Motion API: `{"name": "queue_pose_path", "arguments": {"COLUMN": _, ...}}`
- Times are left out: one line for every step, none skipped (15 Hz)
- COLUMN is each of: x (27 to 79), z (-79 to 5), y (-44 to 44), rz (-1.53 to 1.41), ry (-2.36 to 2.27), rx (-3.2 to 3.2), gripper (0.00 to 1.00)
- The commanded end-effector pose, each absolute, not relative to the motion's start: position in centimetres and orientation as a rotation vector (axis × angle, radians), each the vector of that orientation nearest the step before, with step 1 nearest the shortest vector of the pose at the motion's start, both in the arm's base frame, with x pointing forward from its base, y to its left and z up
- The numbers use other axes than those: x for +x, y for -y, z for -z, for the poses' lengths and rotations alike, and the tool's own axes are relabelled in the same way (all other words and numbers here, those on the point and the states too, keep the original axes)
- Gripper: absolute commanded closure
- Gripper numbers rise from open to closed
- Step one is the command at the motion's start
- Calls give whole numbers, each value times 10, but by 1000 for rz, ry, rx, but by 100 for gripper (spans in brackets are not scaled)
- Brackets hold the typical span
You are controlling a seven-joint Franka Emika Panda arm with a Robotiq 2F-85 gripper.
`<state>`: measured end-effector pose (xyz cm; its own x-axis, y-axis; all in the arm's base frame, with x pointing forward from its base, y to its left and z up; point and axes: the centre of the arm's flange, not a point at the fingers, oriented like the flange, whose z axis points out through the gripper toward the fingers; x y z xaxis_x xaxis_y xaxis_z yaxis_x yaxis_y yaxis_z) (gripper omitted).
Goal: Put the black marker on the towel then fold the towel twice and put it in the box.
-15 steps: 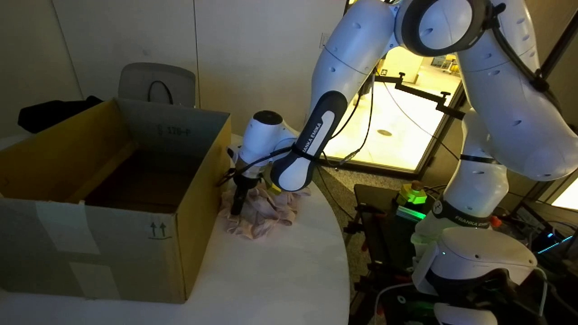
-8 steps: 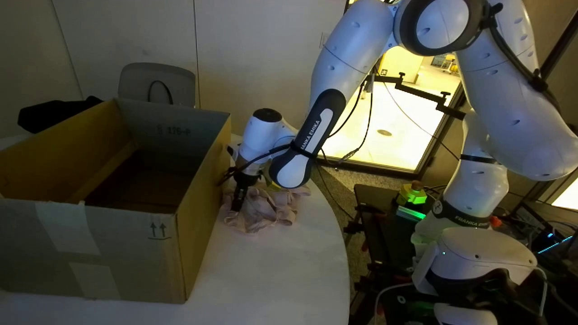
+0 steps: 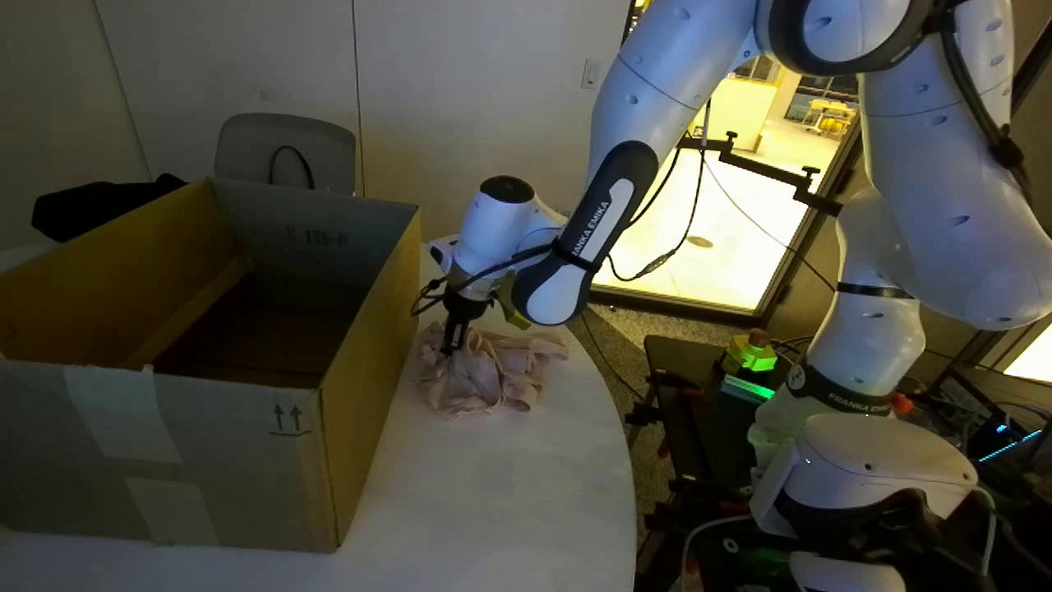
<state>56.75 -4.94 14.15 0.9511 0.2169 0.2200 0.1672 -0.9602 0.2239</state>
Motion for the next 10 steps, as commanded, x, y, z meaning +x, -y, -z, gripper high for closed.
{"name": "queue_pose_path", "arguments": {"x": 529, "z": -183, "y": 43, "rz": -364, "ry": -291, "rx": 2847, "gripper": 98}}
{"name": "queue_pose_path", "arguments": {"x": 523, "z": -189, "y": 43, "rz": -363, "ry": -294, "rx": 2839, "gripper": 98}}
{"name": "queue_pose_path", "arguments": {"x": 516, "z": -195, "y": 43, "rz": -369, "ry": -291, "rx": 2828, "gripper": 98}}
{"name": "queue_pose_path", "arguments": {"x": 510, "z": -200, "y": 43, "rz": -366, "ry": -296, "rx": 2820, "gripper": 98}}
{"name": "queue_pose_path", "arguments": {"x": 502, "z": -206, "y": 42, "rz": -364, "ry": -300, "rx": 2811, "gripper": 98}}
{"name": "queue_pose_path", "arguments": {"x": 496, "z": -210, "y": 43, "rz": -357, "ry": -302, "rx": 2808, "gripper": 98}}
{"name": "queue_pose_path", "arguments": {"x": 489, "z": -211, "y": 42, "rz": -339, "ry": -318, "rx": 2806, "gripper": 98}}
{"name": "queue_pose_path", "arguments": {"x": 482, "z": -211, "y": 41, "rz": -319, "ry": -336, "rx": 2807, "gripper": 98}}
{"name": "queue_pose_path", "arguments": {"x": 476, "z": -209, "y": 39, "rz": -295, "ry": -347, "rx": 2799, "gripper": 98}}
{"name": "queue_pose_path", "arguments": {"x": 469, "z": -208, "y": 39, "rz": -261, "ry": -353, "rx": 2801, "gripper": 98}}
